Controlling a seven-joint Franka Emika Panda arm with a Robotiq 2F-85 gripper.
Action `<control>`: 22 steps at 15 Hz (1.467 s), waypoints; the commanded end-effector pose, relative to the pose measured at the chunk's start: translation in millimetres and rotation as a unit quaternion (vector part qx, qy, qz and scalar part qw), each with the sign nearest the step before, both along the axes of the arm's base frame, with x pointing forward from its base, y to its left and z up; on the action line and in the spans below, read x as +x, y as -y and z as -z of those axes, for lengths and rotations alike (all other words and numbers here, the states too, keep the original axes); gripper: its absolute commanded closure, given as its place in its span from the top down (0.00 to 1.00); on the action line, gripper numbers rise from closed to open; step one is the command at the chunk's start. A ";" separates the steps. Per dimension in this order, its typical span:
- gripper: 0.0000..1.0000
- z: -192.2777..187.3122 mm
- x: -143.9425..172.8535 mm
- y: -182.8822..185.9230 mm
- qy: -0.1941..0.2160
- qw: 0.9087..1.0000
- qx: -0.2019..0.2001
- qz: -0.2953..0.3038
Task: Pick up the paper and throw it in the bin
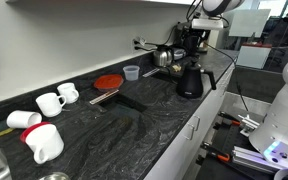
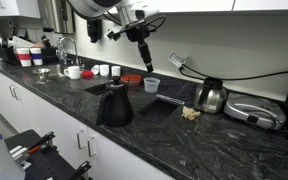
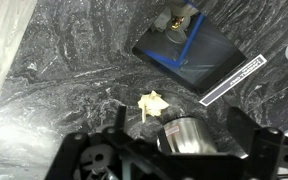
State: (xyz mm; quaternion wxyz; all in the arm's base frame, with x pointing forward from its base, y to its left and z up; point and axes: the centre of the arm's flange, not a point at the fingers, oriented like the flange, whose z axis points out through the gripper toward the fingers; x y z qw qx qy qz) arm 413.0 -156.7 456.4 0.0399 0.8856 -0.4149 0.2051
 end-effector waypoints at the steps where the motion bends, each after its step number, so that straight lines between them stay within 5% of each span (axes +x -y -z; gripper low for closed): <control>1: 1.00 0.0 0.0 0.0 0.000 1.000 0.000 0.000; 8: 1.00 41.7 39.0 26.0 0.024 0.997 0.021 0.070; 17: 1.00 108.7 103.7 80.3 0.014 0.988 -0.025 0.150; 18: 1.00 102.4 84.5 77.6 0.018 0.991 -0.018 0.134; 22: 1.00 109.8 98.5 80.2 0.017 0.990 -0.019 0.142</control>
